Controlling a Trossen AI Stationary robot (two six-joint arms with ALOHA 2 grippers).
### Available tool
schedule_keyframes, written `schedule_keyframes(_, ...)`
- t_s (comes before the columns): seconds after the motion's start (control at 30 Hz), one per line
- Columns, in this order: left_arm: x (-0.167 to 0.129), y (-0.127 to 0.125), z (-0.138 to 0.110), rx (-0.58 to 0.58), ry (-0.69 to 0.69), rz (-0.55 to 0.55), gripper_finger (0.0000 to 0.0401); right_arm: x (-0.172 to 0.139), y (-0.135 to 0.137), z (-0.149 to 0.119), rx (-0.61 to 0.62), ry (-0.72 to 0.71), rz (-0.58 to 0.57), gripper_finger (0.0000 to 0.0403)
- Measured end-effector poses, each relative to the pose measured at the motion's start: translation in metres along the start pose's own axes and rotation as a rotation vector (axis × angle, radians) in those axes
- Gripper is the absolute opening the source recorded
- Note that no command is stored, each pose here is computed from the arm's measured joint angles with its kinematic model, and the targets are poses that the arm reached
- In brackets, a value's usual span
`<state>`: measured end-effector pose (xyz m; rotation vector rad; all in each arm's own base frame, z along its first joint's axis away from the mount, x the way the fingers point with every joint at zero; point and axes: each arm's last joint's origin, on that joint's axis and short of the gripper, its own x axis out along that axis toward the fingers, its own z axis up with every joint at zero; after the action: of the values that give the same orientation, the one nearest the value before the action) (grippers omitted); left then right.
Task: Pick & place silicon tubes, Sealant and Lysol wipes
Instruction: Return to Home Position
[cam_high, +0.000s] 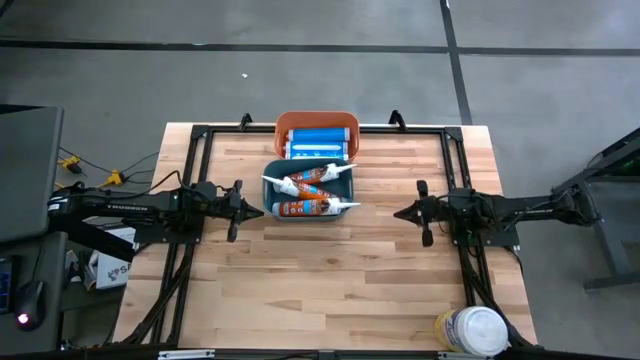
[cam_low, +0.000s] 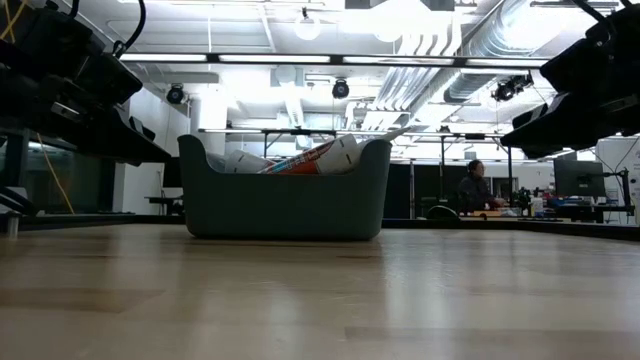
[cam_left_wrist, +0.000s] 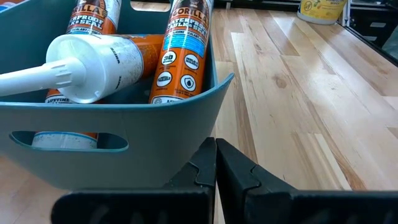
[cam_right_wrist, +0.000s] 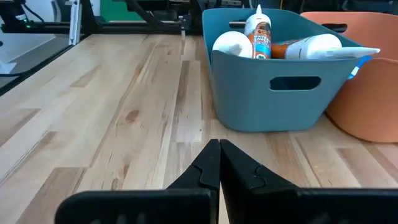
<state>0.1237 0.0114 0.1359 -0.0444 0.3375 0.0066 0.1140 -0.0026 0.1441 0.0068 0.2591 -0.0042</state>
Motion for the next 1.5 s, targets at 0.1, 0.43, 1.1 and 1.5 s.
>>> schedule_keyframes(0.1, 0.0, 0.0, 0.0, 0.0, 0.0, 0.0, 0.0, 0.0, 0.0001, 0.0, 0.003, 0.0, 0.0, 0.0002)
schedule_keyframes(0.43, 0.0, 0.0, 0.0, 0.0, 0.0, 0.0, 0.0, 0.0, 0.0, 0.0001, 0.0, -0.001, -0.001, 0.0003)
schedule_keyframes(1.1, 0.0, 0.0, 0.0, 0.0, 0.0, 0.0, 0.0, 0.0, -0.0007, -0.0001, 0.0, 0.0, -0.025, 0.0011)
schedule_keyframes(1.5, -0.0057, -0.0007, 0.0059, 0.008, -0.071, -0.001, 0.0, 0.0, -0.0006, -0.0001, 0.0, 0.0, -0.024, 0.0012)
